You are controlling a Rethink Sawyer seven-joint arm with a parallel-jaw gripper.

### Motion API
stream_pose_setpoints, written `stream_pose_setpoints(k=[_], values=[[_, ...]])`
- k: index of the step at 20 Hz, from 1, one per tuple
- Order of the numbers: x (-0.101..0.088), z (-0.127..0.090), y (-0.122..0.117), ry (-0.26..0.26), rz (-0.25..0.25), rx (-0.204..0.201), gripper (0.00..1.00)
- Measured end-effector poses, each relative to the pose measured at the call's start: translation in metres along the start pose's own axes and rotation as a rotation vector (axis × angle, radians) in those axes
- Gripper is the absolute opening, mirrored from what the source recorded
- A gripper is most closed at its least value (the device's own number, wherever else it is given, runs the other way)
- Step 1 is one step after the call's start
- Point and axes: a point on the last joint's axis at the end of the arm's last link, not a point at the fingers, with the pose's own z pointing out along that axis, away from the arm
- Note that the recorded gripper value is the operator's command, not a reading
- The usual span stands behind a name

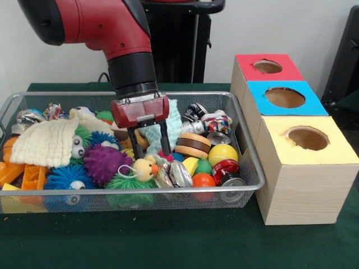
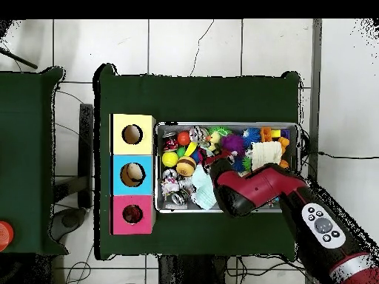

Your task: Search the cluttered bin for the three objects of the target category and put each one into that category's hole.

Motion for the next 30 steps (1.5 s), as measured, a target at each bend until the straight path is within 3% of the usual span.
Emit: stream_pose_setpoints(k=[5,17,24,25,30], values=[[-0.025,-0.01,-0.011,-0.009,0.036,0.031,1.0],[-0.046,-0.004,-0.027,-0.043,0.052,0.059,1.0],[-0.046,0.018,-0.031,-0.072,0.101,0.041,1.0],[-0.039,0.026,-0.033,-0.075,0.128,0.033,1.0],[-0.025,0.039,-0.04,-0.067,0.165,0.037,1.0]])
